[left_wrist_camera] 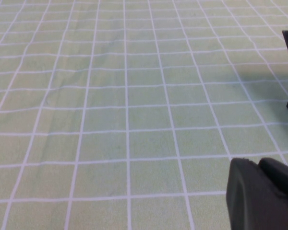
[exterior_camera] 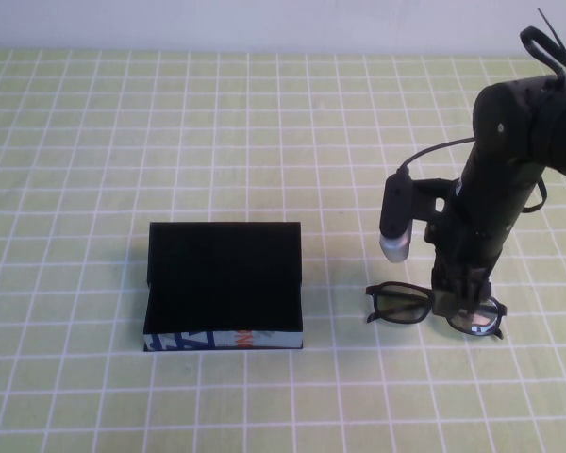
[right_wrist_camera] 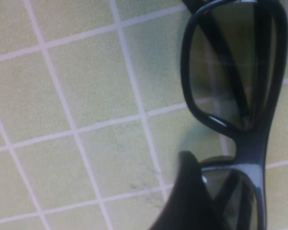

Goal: Return glasses to glasses case
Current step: Pick up the glasses from the table

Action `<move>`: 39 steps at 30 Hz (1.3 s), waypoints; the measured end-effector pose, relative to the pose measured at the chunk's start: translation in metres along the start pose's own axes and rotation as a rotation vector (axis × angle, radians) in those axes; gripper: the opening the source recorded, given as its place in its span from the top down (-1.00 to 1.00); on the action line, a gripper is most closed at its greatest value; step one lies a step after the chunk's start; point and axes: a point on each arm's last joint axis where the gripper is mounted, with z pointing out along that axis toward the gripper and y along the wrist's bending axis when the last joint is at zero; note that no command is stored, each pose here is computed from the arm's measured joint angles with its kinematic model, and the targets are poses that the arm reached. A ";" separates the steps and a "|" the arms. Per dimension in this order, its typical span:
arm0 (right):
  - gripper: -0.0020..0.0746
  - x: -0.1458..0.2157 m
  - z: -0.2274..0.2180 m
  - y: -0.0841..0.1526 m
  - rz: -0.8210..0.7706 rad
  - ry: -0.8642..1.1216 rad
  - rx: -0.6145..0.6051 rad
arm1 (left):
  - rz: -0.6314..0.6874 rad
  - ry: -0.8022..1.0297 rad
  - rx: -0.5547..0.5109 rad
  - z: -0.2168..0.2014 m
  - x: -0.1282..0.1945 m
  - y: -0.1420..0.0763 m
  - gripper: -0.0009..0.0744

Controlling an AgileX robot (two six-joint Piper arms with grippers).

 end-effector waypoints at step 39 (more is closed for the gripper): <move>0.50 -0.002 0.023 -0.004 0.011 0.012 -0.051 | 0.000 0.000 0.000 0.000 0.000 0.000 0.98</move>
